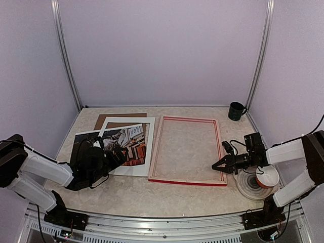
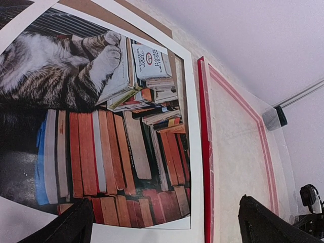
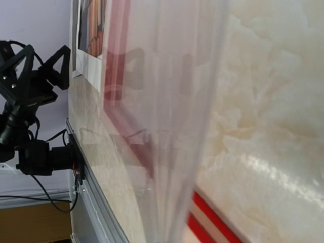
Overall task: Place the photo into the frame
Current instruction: Place the glass panel at the frame body.
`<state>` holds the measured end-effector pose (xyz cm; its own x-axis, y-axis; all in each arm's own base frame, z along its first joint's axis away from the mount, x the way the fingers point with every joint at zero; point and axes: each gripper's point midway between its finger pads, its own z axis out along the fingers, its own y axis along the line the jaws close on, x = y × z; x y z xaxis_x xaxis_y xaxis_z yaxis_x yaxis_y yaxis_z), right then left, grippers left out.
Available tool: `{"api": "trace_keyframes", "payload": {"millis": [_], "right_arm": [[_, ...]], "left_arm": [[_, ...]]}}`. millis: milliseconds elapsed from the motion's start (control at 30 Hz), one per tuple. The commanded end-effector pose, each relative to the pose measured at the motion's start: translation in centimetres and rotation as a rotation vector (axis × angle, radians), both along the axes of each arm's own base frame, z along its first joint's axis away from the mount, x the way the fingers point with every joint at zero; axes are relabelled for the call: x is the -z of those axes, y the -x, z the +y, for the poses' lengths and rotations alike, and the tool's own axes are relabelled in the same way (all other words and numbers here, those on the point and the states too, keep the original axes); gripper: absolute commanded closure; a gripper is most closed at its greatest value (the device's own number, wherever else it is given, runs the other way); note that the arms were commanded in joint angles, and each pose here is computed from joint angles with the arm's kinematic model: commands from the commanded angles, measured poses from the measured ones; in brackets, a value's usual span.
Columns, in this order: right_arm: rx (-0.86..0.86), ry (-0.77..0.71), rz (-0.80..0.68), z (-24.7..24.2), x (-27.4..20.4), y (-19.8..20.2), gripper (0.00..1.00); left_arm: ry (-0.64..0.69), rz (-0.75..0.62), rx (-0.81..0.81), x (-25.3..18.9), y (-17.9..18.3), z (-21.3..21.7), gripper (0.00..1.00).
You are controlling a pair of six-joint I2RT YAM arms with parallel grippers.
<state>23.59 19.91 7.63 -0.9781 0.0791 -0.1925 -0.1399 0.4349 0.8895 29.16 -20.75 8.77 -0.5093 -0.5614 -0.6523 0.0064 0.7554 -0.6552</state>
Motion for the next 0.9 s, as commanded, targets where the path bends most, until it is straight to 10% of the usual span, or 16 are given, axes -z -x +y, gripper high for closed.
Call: {"api": "trace_keyframes", "payload": {"millis": [0, 867], "right_arm": [[-0.004, -0.007, -0.033, -0.4, -0.8, -0.7, 1.00], [0.028, 0.001, -0.042, -1.7, -0.8, -1.4, 1.00]], "left_arm": [[0.007, -0.010, 0.010, -0.4, 0.0, -0.3, 0.01], [-0.002, 0.001, 0.016, 0.1, -0.2, -0.7, 0.01]]}}
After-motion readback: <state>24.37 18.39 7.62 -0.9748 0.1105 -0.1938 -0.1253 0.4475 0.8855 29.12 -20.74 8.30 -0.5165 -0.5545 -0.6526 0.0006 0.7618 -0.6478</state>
